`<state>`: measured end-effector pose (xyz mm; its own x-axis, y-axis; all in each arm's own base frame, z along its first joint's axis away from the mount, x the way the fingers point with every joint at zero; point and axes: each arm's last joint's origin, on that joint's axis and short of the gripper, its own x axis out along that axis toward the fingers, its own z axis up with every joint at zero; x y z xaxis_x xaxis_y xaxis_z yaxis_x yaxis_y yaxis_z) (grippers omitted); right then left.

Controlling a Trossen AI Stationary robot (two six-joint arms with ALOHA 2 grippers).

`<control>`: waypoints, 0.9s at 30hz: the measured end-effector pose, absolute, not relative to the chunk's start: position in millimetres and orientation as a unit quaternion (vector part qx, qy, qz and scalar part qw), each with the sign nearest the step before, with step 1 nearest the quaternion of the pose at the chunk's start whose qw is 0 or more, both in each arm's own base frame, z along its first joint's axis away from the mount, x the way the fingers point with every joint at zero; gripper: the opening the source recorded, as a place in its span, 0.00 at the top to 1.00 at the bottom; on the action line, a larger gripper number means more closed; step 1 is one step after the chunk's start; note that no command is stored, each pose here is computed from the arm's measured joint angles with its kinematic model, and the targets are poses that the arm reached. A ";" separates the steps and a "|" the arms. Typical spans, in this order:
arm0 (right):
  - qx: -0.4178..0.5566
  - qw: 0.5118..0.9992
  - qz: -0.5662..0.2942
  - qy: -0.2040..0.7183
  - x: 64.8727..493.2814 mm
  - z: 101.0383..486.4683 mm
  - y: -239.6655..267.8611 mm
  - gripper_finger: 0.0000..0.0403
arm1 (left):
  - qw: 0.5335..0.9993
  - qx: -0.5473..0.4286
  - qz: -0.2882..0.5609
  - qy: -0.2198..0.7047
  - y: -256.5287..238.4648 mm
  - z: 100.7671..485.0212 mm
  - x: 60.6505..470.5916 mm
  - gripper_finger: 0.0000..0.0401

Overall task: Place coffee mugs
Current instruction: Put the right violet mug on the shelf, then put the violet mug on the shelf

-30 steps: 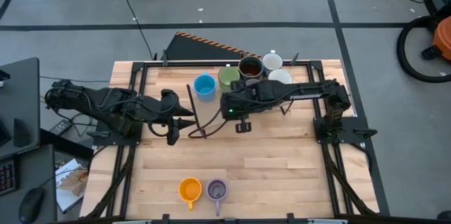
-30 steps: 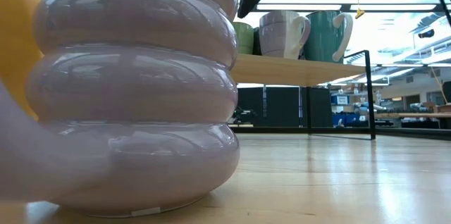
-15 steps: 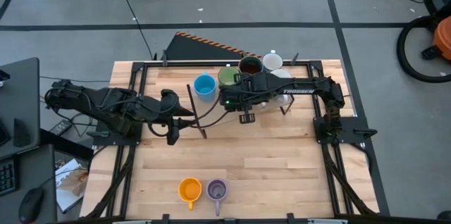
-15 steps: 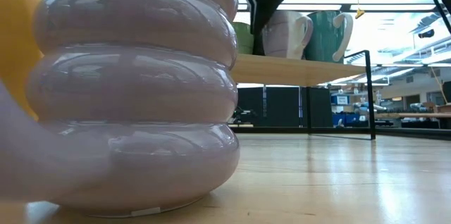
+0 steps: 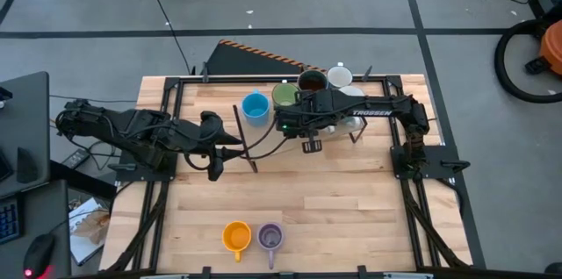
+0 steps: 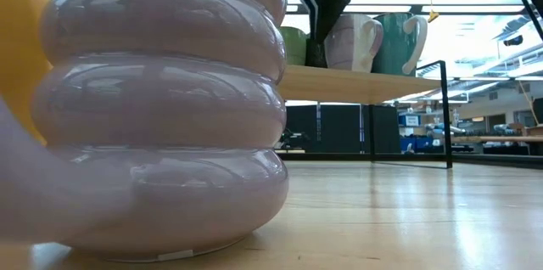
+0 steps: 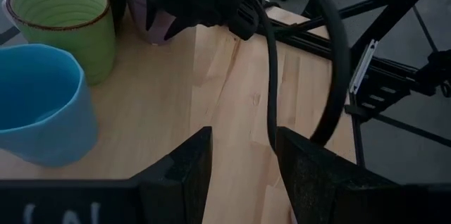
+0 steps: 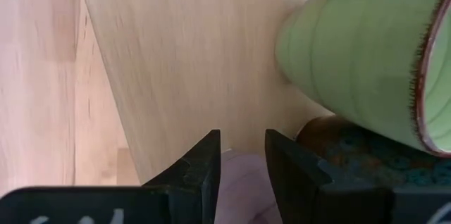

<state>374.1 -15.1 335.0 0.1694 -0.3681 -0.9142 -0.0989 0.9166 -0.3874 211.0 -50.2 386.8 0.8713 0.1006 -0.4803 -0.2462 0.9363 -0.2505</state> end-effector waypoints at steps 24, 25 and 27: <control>-0.050 0.877 0.064 0.474 379.7 379.1 109.1 0.70 | 0.937 -0.173 -0.004 0.305 -63.8 379.8 203.9 0.59; -0.047 0.882 0.064 0.465 378.9 380.3 116.8 0.70 | 0.936 -0.174 -0.006 0.307 -64.7 379.5 203.4 0.59; -0.037 0.889 0.060 0.452 377.1 381.7 129.4 0.70 | 0.933 -0.184 -0.004 0.308 -65.5 379.4 203.1 0.59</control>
